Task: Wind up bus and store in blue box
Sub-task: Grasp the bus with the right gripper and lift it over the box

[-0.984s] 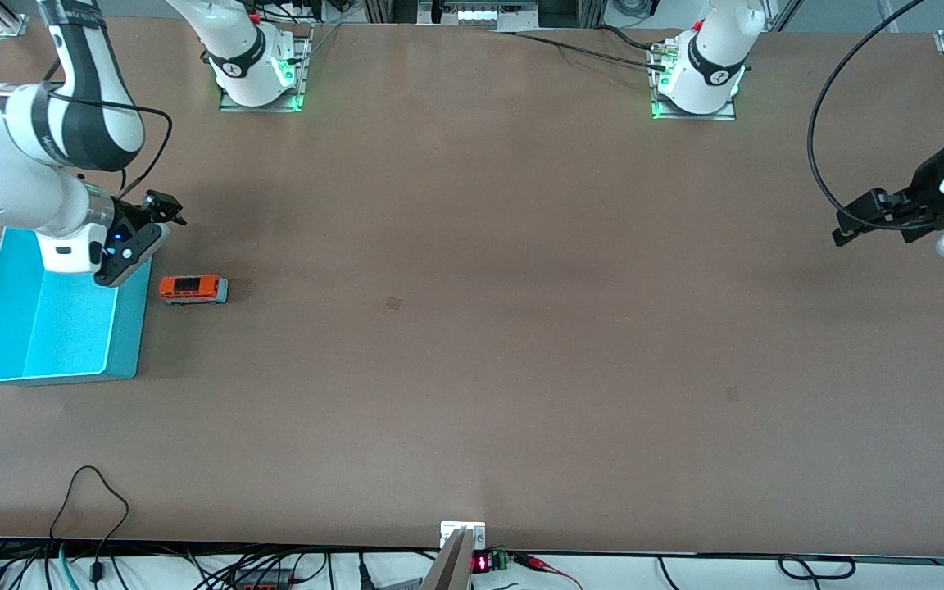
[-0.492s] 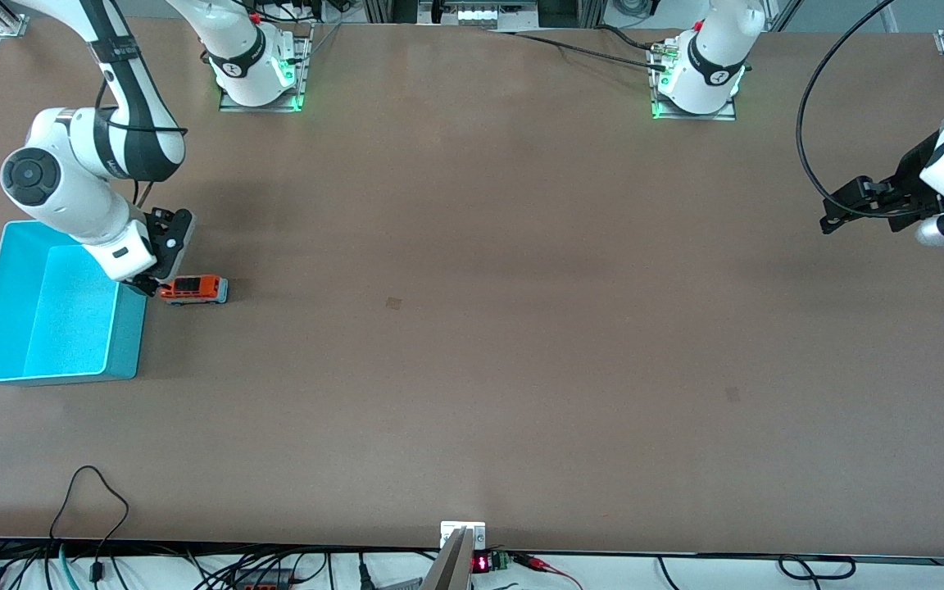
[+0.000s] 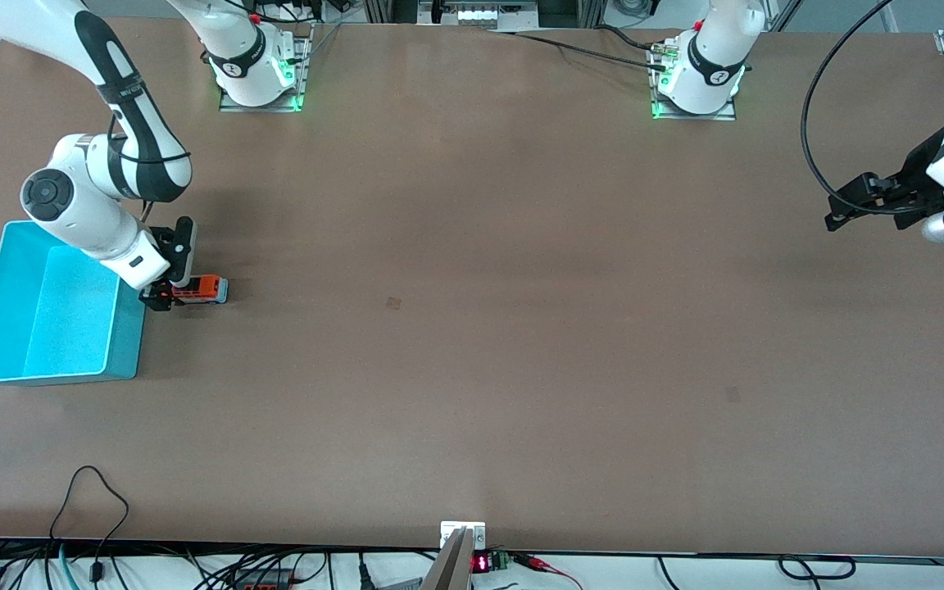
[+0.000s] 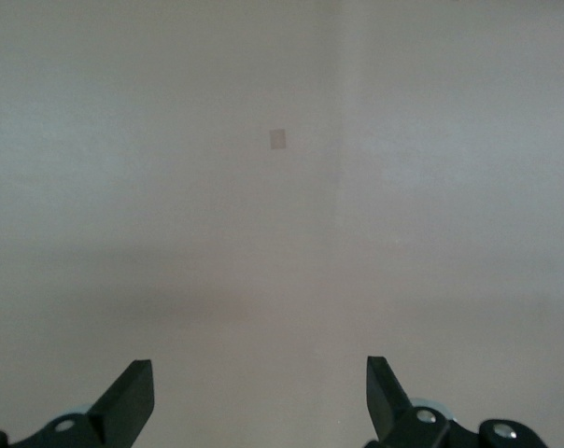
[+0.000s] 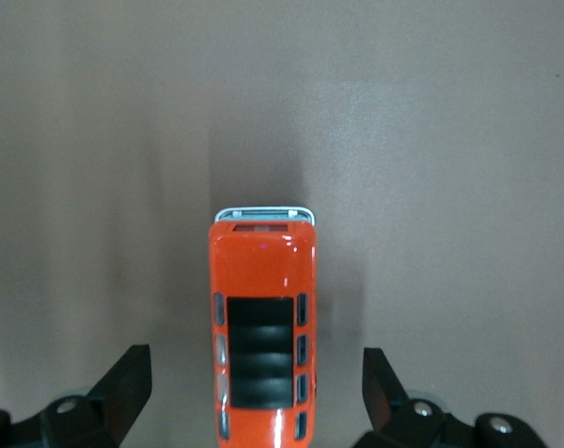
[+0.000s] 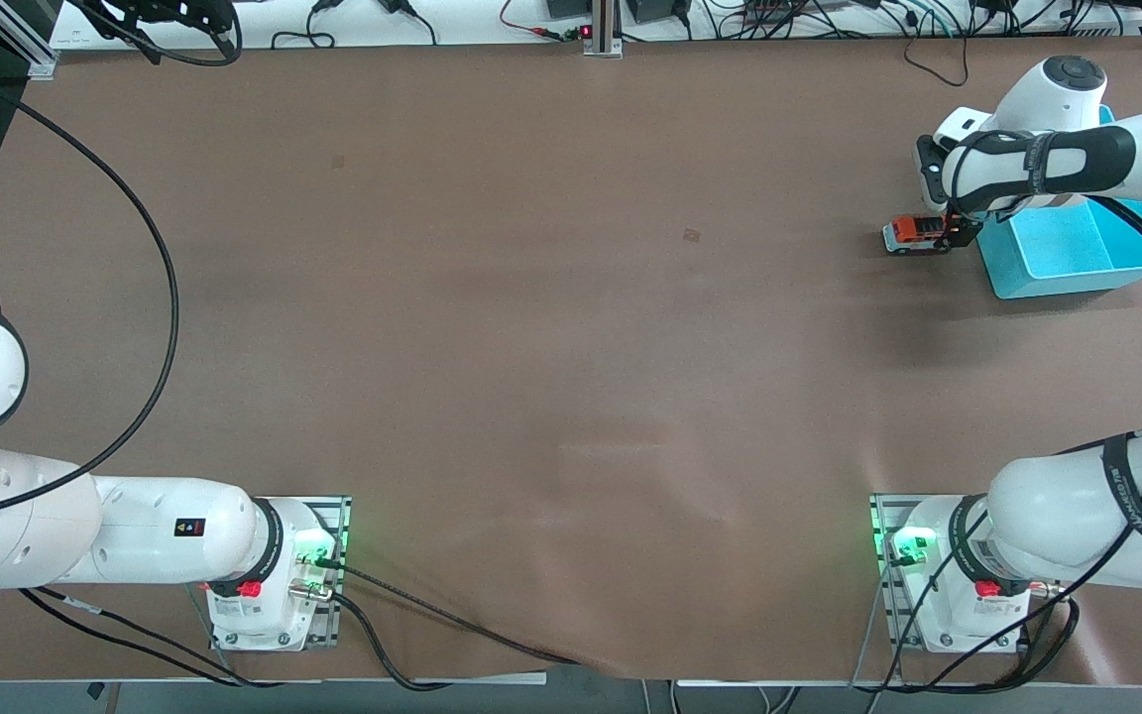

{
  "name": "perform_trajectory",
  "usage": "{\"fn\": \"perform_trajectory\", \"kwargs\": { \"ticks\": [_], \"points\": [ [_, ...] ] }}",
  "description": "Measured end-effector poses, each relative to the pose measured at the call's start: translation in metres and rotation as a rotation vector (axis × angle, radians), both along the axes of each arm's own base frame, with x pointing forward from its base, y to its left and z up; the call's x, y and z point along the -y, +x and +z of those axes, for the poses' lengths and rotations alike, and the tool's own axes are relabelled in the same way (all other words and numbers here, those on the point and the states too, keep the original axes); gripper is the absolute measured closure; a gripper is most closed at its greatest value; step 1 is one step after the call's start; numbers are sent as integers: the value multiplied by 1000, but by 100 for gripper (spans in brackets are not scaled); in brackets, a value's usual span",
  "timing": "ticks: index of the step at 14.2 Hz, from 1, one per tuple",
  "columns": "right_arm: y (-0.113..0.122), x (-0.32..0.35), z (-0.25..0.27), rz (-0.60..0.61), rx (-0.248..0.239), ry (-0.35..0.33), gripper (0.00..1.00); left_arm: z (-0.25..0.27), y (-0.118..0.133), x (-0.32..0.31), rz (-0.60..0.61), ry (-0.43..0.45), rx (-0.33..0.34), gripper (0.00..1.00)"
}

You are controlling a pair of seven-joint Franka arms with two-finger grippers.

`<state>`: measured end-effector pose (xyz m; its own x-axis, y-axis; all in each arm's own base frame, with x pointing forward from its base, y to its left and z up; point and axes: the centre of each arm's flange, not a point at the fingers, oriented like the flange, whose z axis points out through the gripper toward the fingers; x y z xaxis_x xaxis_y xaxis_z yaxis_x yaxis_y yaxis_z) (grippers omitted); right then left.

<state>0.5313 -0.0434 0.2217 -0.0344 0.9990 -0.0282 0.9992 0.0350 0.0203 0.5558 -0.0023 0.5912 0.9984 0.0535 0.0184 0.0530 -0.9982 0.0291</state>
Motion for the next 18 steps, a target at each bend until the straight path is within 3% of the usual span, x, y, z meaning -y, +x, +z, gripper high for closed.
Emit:
{"fn": "perform_trajectory", "kwargs": {
  "ticks": [7,12,18],
  "points": [
    [0,-5,-14,10,2,10,0,-1,-3,-2,-3,16,-22,0],
    [1,-7,-14,16,3,12,49,-1,-3,-2,-4,20,-20,0],
    [2,-8,-12,-11,11,19,49,0,-3,-3,-3,21,-19,0]
  ]
}}
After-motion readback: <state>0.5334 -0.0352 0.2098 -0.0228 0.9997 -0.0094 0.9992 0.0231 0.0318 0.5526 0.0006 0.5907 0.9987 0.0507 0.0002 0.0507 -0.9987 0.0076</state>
